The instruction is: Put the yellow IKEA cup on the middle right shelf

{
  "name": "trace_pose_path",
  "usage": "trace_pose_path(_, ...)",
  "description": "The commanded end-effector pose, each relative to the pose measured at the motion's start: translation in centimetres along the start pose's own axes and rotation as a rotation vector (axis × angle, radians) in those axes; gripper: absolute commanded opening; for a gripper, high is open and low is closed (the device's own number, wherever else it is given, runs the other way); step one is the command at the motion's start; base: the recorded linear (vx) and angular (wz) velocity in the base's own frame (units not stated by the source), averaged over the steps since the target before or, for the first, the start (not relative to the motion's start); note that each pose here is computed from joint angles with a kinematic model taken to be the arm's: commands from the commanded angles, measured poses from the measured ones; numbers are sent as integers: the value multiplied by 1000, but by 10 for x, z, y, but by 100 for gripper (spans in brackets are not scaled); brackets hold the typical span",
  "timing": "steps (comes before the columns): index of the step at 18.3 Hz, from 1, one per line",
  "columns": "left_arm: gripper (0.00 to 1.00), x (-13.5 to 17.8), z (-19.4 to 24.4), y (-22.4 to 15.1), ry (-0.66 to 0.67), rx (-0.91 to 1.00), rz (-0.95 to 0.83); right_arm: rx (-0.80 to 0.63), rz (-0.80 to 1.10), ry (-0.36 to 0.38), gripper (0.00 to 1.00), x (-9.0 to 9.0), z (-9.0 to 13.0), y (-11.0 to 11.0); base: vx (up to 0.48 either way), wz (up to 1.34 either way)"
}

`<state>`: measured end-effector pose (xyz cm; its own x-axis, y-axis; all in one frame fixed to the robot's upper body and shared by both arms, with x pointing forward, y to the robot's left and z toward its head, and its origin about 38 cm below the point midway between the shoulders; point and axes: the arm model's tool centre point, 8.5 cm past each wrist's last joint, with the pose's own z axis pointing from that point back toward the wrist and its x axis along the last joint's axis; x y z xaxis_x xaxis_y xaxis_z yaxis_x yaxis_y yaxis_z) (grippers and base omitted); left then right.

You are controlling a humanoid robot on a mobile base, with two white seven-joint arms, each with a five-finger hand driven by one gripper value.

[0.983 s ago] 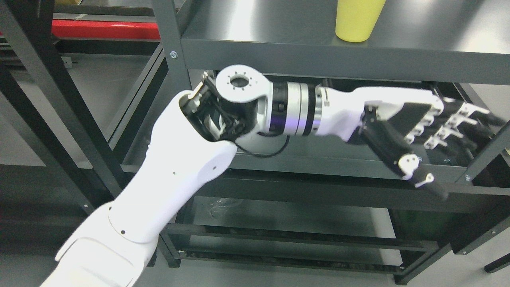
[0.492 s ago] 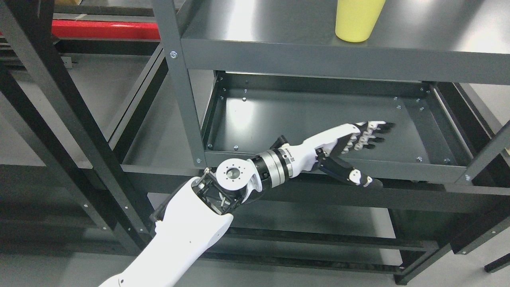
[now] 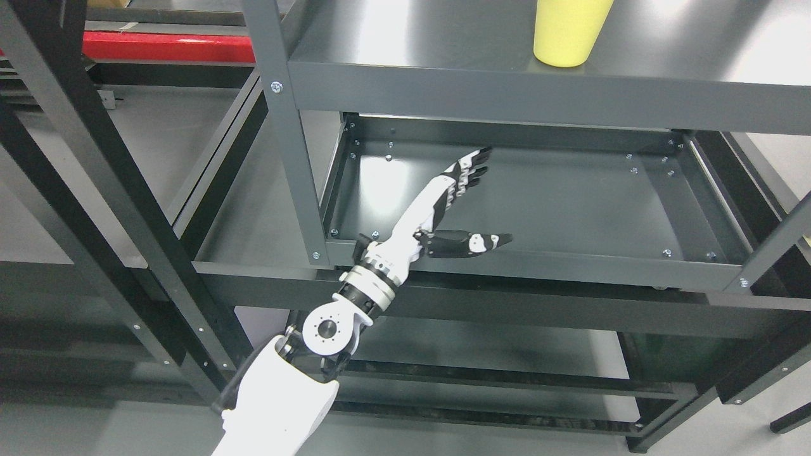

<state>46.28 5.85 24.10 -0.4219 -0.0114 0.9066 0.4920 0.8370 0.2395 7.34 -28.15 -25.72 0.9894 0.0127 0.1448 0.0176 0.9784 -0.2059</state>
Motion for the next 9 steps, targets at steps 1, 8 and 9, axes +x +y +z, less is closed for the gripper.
trace_pose_path(1,98,-22,49,46,48,182,5,-8,-3,14,99,-9,-1,-9,0,0)
trace_pose_path(8,98,-12,65,75,18,275,4,-8,-3,14,99,-9,-1,-9,0,0)
trace_pose_path(9,99,-13,67,75,23,277,7,-8,-3,14,99,-9,-1,-9,0,0)
